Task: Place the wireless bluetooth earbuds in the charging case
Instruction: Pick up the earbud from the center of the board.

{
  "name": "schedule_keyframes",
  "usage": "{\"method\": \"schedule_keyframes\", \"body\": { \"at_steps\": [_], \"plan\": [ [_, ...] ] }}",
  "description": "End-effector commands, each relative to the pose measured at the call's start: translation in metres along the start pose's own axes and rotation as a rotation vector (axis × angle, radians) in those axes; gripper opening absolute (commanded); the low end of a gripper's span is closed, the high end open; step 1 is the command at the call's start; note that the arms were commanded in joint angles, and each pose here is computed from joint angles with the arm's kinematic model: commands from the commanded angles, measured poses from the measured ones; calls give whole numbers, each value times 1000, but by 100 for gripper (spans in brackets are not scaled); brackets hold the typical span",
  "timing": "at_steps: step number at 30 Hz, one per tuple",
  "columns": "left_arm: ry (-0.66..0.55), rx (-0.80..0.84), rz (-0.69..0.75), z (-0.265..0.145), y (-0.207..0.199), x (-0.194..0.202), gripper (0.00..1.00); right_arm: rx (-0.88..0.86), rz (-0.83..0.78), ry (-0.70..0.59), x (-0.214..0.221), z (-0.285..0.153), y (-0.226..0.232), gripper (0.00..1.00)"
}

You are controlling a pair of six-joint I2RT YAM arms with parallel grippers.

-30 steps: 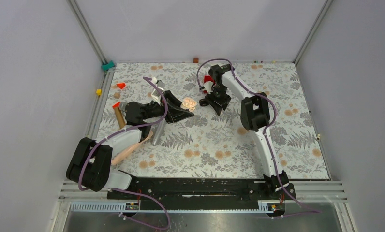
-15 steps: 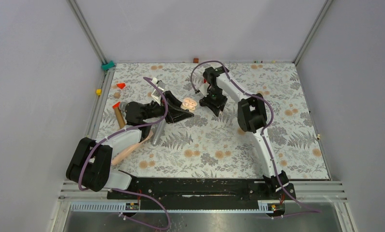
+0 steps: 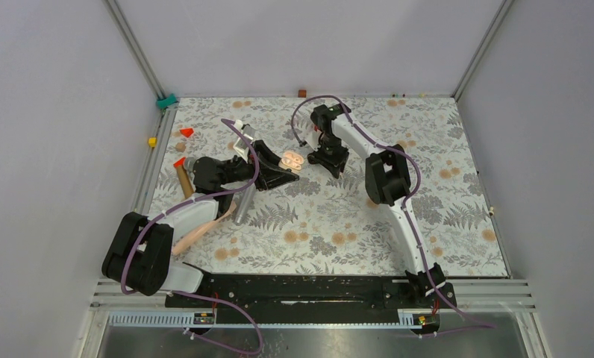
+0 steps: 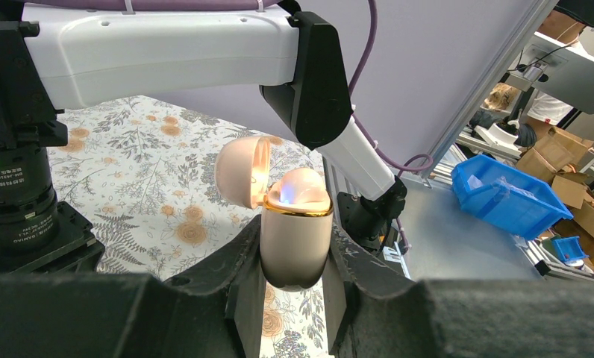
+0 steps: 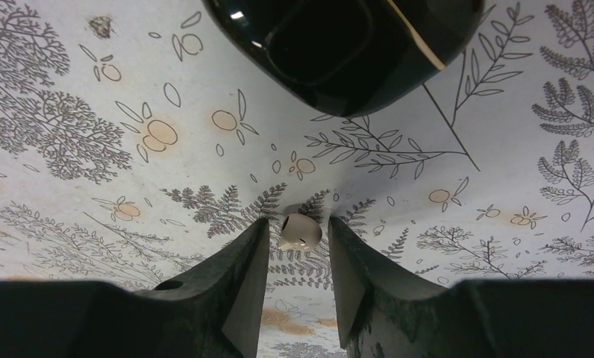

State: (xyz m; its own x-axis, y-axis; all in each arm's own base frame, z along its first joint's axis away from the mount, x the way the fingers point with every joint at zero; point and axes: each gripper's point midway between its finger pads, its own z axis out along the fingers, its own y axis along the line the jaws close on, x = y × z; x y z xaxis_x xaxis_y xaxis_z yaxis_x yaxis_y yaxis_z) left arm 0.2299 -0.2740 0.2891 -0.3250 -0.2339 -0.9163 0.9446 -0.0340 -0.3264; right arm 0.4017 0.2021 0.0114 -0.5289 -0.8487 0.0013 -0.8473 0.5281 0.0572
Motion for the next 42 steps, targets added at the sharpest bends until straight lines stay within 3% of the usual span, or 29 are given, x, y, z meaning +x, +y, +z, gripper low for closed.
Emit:
{"method": "schedule_keyframes", "body": {
  "at_steps": [1, 10, 16, 21, 32, 42],
  "plan": [
    [-18, 45, 97, 3, -13, -15, 0, 16, -45, 22, 0, 0, 3, 41],
    [-18, 46, 94, 3, -13, -15, 0, 8, -50, 20, 0, 0, 4, 25],
    [-16, 45, 93, 3, -12, -14, 0, -9, -44, -6, -1, -11, 10, 22],
    [-15, 47, 92, 4, -12, -14, 0, 3, -38, -90, -4, -50, 18, 21],
    [-15, 49, 90, 4, -14, -14, 0, 130, 12, -386, 7, -166, 37, 20],
    [-9, 53, 71, 8, -13, -9, 0, 247, 81, -816, 20, -269, 65, 20]
  ]
}}
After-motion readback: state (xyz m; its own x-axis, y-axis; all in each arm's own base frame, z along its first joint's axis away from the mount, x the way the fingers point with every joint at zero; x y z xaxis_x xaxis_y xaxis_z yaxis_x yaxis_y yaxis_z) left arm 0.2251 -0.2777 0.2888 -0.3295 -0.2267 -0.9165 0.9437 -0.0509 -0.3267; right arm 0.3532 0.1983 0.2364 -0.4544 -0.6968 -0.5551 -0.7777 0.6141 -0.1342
